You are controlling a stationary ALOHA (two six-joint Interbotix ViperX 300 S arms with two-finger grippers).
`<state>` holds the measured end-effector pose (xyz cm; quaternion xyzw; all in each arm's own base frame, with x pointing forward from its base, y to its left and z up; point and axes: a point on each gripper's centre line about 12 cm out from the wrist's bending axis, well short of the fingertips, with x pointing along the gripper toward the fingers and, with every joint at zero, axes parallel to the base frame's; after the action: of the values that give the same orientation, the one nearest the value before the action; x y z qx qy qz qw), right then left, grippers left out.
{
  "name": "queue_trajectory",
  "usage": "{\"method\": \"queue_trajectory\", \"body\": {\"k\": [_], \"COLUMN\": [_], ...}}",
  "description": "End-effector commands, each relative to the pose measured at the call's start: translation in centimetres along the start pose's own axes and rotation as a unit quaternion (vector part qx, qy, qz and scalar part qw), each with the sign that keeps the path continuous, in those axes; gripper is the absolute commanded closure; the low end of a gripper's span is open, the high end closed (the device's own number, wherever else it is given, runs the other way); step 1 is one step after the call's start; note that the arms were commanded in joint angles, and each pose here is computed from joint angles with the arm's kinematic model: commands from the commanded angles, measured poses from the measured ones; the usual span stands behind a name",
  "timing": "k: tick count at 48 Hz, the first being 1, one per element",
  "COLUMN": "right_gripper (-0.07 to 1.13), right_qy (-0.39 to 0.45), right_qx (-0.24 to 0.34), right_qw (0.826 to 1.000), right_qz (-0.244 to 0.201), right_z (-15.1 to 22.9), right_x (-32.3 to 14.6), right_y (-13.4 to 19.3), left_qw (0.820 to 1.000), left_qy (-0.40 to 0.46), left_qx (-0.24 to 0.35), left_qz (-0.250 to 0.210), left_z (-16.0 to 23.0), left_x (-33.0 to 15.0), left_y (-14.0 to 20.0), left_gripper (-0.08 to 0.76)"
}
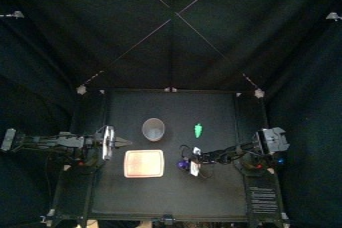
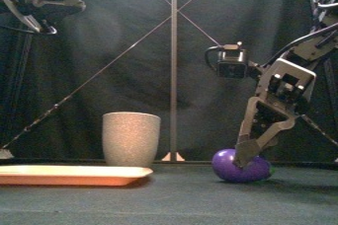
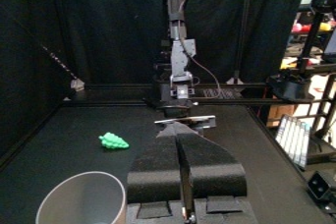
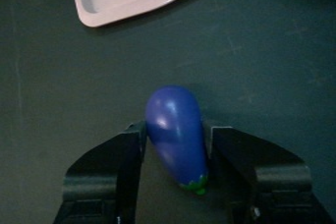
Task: Pick the eggplant then place it on the pink plate
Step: Place eggplant on the pink plate
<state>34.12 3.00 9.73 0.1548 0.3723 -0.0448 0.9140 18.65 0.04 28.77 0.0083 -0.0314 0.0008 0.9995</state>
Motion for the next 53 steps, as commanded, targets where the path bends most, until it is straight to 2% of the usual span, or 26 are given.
{"method": "queue_trajectory", "body": {"k": [1, 4, 9, 20, 28, 44, 49, 53], "right_gripper": [0.43, 0.47, 0.48, 0.48, 0.48, 0.47, 0.43, 0.35], "right_qy": [-0.015, -0.017, -0.038, -0.135, -0.174, -0.178, -0.18, -0.182], "right_qx": [-0.001, 0.001, -0.005, -0.064, -0.111, -0.127, -0.125, -0.122], "right_qw": [1.0, 1.0, 0.999, 0.988, 0.978, 0.975, 0.975, 0.975], "right_qz": [0.005, 0.005, 0.013, 0.04, 0.044, 0.045, 0.045, 0.044], "right_z": [1.0, 1.2, 2.7, 10.5, 14.7, 17.2, 17.6, 17.9], "right_x": [-0.2, -0.3, -0.5, -1.6, -0.3, 5.3, 6.2, 6.6], "right_y": [0.3, 0.3, 0.9, 2.9, 3.8, 4.8, 4.9, 4.8], "left_qw": [1.0, 1.0, 1.0, 1.0, 1.0, 1.0, 1.0, 1.0], "left_qy": [-0.006, -0.006, -0.006, -0.006, -0.006, -0.005, -0.006, -0.006], "left_qx": [0.002, 0.002, 0.002, 0.003, 0.003, 0.005, 0.005, 0.005], "left_qz": [0.0, 0.0, 0.0, 0.0, 0.0, 0.0, 0.0, 0.0], "left_z": [0.5, 0.5, 0.5, 0.5, 0.5, 0.4, 0.5, 0.5], "left_x": [0.1, 0.1, 0.1, 0.1, 0.1, 0.2, 0.1, 0.1], "left_y": [0.0, 0.0, 0.0, 0.0, 0.0, 0.0, 0.0, 0.0], "left_gripper": [0.703, 0.703, 0.703, 0.703, 0.703, 0.703, 0.703, 0.703]}}
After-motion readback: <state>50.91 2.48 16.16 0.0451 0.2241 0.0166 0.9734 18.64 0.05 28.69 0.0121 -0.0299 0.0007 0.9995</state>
